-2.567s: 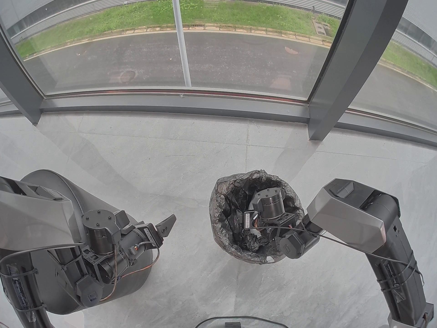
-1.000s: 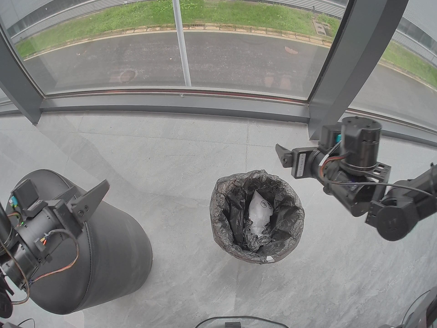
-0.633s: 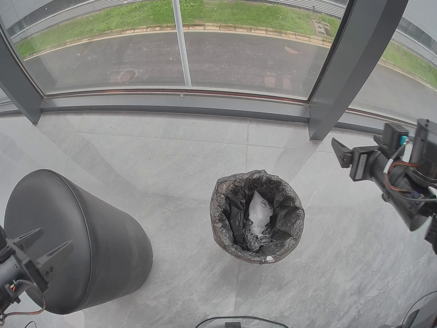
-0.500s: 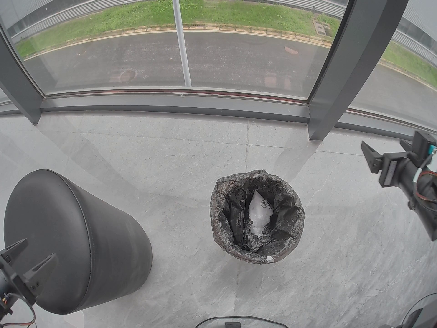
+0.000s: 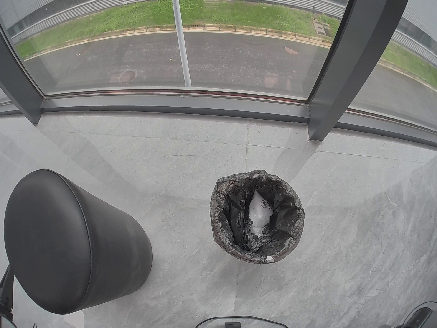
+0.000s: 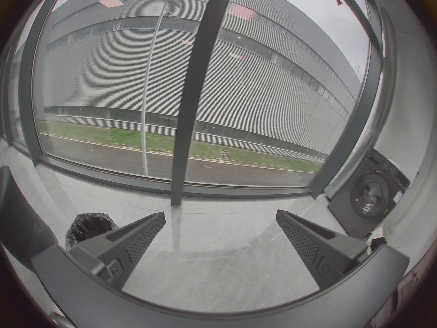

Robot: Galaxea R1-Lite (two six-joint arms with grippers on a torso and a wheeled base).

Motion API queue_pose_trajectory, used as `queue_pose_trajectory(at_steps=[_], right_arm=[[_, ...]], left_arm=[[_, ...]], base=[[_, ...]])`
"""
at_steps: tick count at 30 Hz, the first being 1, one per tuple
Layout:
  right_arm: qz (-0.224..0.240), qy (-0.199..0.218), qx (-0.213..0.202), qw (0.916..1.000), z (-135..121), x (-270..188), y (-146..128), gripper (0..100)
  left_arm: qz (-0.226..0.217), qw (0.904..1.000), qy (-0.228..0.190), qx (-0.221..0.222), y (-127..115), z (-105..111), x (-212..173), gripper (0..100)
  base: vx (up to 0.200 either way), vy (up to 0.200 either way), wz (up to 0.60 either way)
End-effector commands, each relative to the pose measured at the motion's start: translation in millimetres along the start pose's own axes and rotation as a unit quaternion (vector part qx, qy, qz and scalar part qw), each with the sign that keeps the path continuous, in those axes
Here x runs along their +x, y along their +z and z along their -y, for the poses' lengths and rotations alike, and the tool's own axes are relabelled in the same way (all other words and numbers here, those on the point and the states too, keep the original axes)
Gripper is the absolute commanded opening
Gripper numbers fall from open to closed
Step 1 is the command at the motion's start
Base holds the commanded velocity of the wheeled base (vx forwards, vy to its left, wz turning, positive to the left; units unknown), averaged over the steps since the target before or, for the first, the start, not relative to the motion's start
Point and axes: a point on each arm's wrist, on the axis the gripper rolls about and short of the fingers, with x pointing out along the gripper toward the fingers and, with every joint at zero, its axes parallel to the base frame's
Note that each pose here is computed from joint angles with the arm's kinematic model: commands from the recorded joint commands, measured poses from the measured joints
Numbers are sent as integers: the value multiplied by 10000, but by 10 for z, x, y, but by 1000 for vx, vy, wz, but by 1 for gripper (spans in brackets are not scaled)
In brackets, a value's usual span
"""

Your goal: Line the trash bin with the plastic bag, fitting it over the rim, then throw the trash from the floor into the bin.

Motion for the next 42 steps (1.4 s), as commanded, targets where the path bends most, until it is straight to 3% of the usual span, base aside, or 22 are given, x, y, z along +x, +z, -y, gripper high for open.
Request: queue_pose_trajectory(at_steps=[1, 6, 13, 21, 24, 29, 31, 32, 34, 37, 39, 42], right_arm=[[243, -570, 175, 9979, 289, -451, -429, 100], [372, -636, 263, 9969, 320, -531, -599, 100], [921, -1318, 584, 9853, 362, -697, -615, 100], [991, -1329, 700, 9837, 364, -719, -682, 100], [918, -1319, 632, 9850, 354, -705, -721, 100], [681, -492, 496, 9952, 278, -644, -896, 100], [677, -469, 499, 9954, 277, -644, -897, 100], [673, 236, 642, 9954, 244, -640, -910, 100], [560, 697, 607, 9941, 219, -639, -938, 100], [13, 1288, 471, 9906, 183, -641, -1049, 100], [-24, 1621, 725, 9841, 168, -645, -1049, 100], [-27, 1841, 628, 9809, 157, -647, -1058, 100]], left_arm=[[210, 9977, 628, 109, -98, -14, -126, 100], [57, 9978, 655, 51, -182, -9, -77, 100], [-27, 9967, 815, 37, -231, 7, -57, 100], [5, 9924, 1231, -12, -365, 43, -74, 100], [77, 9939, 1095, 68, -494, 58, -92, 100], [83, 9938, 1103, -111, -658, 56, 47, 100], [104, 9938, 1101, -108, -660, 56, 52, 100], [537, 9930, 1051, -110, -778, 59, 187, 100], [774, 9930, 892, -59, -787, 66, 216, 100], [816, 9945, 649, -88, -777, 77, 216, 100], [805, 9947, 612, -183, -780, 79, 217, 100], [785, 9954, 425, -335, -783, 86, 218, 100]], base=[[0, 0, 0], [0, 0, 0], [0, 0, 0], [0, 0, 0], [0, 0, 0], [0, 0, 0], [0, 0, 0], [0, 0, 0], [0, 0, 0], [0, 0, 0], [0, 0, 0], [0, 0, 0]])
